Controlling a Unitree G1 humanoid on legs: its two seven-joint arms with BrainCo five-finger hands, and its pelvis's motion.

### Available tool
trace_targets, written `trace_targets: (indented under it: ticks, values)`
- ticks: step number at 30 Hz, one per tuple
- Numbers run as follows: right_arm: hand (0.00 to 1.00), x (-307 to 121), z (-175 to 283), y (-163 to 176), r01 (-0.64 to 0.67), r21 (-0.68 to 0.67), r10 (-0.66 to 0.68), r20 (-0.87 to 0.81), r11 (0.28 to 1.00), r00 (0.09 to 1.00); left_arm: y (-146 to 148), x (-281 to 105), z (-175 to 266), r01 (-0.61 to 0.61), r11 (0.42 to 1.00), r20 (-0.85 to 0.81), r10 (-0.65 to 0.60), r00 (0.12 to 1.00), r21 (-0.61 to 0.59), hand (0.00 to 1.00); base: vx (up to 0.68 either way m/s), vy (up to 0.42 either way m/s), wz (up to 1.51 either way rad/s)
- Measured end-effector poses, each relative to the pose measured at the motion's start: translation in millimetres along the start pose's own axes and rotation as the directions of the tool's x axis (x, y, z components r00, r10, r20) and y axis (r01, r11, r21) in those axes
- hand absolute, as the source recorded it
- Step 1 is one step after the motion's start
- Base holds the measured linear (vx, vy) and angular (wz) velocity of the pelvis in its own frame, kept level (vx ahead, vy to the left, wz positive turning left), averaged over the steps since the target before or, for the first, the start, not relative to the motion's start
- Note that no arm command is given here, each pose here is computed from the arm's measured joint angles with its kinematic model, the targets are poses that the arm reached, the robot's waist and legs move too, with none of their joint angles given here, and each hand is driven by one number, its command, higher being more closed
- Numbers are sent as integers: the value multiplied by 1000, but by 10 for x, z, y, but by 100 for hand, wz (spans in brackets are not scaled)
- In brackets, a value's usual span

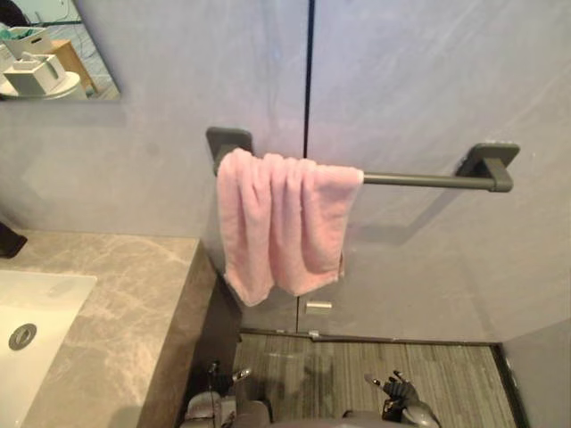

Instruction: Organize washtable

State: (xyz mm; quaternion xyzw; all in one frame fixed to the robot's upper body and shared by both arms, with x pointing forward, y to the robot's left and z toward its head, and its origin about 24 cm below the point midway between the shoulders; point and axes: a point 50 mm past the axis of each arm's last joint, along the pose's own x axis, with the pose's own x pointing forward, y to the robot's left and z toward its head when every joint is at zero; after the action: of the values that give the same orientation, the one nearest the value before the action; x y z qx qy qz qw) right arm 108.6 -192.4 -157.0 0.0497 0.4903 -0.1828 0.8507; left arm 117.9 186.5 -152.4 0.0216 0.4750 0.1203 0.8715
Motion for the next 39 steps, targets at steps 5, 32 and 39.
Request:
trace_targets:
  ticks: [5,32,39]
  values:
    - [0,-10,-53,-36,11,-3,-11,-13,1000,1000,27,-22,41,-22,998,40,24,999,-59,0,-18,-27,7]
    - [0,-123,153,94,-10,-24,14,166,1000,986,-108,-1100,1464,205,919,769,143,623,-337,0,-33,-9,9]
    - [0,-126,130,88,-8,-25,11,161,1000,987,-151,-1292,1603,262,913,836,135,531,-314,0,1,-2,0]
